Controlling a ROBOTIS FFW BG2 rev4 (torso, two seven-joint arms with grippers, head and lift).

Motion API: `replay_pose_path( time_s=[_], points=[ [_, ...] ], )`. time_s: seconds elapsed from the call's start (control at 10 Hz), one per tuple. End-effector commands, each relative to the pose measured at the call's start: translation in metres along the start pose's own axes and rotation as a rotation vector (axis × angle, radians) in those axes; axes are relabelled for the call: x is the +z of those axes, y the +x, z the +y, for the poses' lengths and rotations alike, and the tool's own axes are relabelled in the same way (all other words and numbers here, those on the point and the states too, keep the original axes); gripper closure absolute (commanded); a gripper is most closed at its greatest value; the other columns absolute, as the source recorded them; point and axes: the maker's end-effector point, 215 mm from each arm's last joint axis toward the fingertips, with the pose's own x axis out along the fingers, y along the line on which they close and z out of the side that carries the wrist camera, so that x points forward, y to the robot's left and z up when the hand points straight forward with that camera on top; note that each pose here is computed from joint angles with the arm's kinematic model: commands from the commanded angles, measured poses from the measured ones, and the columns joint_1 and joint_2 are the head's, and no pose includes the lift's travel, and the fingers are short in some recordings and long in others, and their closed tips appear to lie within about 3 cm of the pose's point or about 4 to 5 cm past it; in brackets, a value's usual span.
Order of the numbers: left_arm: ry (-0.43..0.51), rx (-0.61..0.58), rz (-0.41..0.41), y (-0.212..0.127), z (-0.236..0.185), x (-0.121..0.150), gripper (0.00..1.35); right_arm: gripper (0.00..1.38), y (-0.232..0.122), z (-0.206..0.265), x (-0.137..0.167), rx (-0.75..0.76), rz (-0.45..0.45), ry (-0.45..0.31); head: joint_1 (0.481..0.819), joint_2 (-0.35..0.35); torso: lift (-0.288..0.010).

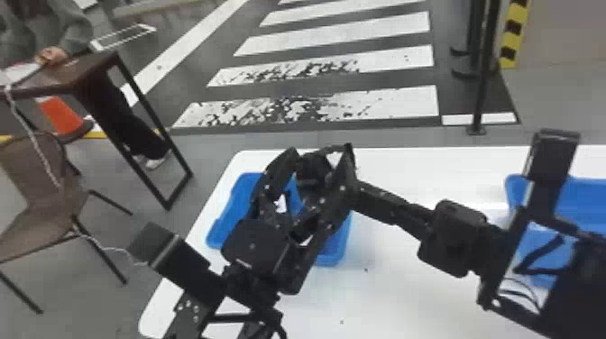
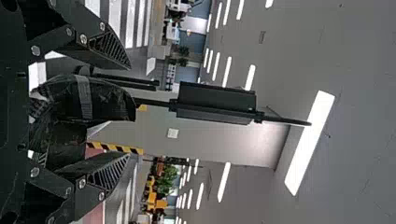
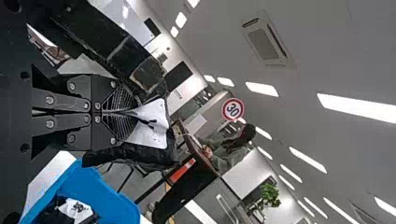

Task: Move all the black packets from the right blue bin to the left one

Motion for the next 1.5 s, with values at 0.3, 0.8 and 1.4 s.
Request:
replay_pose_path(
  time_s=[0.3, 0.8, 1.4],
  points=[
    [0.061, 0.013, 0.003, 0.000, 0.003, 0.005, 1.21, 1.19, 0.001, 0.002, 0.008, 0.008, -0.026, 0.002, 0.675, 0.350, -0.140],
    [0.142, 0.083, -0.026, 0.012, 0.021, 0.005, 1.21, 0.18, -0.012, -0.018, 0.009, -0.041, -0.075, 0.025, 0.655, 0.350, -0.140],
    [0.326, 0.343, 0.140, 0.037, 0.191, -0.127, 0.21, 0.12, -0.086, -0.079, 0.064, -0.281, -0.205, -0.143, 0.678, 0.338, -0.140]
  ],
)
